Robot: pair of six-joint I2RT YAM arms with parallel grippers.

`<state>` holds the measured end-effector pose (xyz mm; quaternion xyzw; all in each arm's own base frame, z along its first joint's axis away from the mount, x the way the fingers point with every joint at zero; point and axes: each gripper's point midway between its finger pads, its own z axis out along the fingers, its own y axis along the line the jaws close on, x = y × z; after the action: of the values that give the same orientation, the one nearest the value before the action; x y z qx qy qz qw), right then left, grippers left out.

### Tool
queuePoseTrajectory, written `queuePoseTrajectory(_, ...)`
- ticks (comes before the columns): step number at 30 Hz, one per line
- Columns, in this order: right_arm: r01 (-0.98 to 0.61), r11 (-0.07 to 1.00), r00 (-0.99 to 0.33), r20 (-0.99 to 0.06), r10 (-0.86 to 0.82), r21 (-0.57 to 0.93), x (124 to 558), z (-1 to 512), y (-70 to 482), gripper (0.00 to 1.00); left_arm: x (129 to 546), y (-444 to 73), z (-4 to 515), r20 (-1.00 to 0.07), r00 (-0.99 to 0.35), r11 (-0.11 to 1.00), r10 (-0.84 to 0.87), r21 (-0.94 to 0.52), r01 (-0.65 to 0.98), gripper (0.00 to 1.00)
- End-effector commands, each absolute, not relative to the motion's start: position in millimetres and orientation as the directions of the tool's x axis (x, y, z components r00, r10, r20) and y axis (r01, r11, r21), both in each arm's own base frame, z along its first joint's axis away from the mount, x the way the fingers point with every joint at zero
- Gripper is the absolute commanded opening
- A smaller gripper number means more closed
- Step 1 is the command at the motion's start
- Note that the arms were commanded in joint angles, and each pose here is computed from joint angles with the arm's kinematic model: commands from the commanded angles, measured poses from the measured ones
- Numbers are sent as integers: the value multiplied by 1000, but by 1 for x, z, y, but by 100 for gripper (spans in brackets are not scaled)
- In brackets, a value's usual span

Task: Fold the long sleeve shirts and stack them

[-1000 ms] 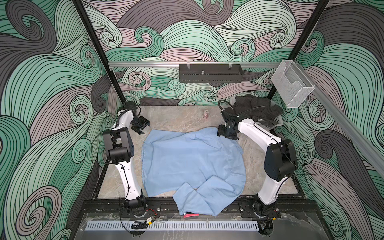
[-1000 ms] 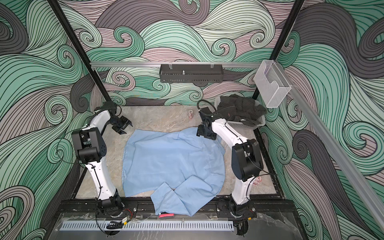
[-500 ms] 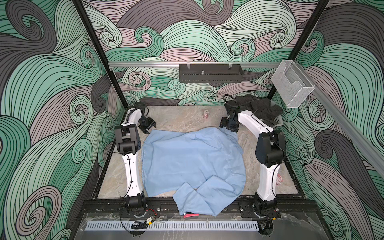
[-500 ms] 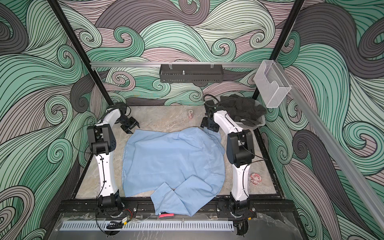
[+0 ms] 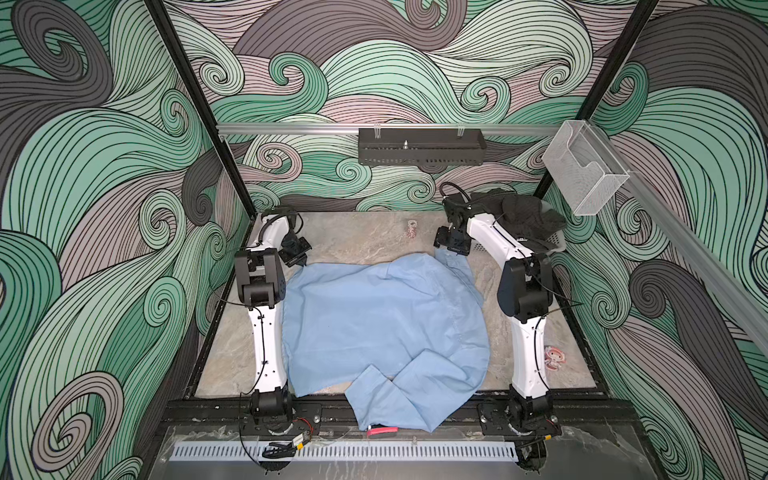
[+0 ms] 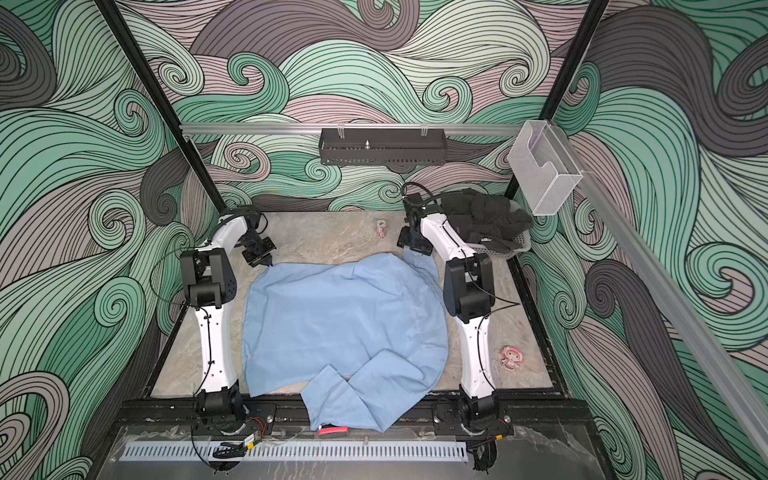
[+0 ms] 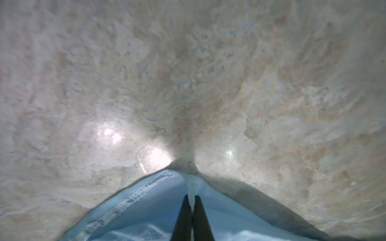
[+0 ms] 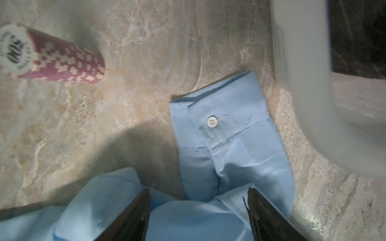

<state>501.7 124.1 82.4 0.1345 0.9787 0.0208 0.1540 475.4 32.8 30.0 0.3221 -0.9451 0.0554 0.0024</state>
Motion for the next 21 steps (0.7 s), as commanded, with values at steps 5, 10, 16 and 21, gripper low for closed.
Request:
queuePoseTrajectory(5, 258, 966, -936, -252, 244, -23, 508, 55, 122, 74, 457, 41, 53, 50, -797, 793, -602, -77, -604, 0)
queuePoseTrajectory(10, 245, 968, -946, -231, 227, -54, 514, 38, 131, 76, 458, 37, 60, 48, -801, 795, -597, -98, -599, 0)
queuePoseTrajectory(16, 253, 961, -956, -182, 231, -112, 507, 12, 129, 74, 458, 38, 70, 33, -804, 797, -594, -111, -594, 0)
queuePoseTrajectory(21, 276, 953, -950, -185, 251, -126, 508, 12, 118, 50, 456, 38, 82, 21, -808, 800, -589, -125, -587, 0)
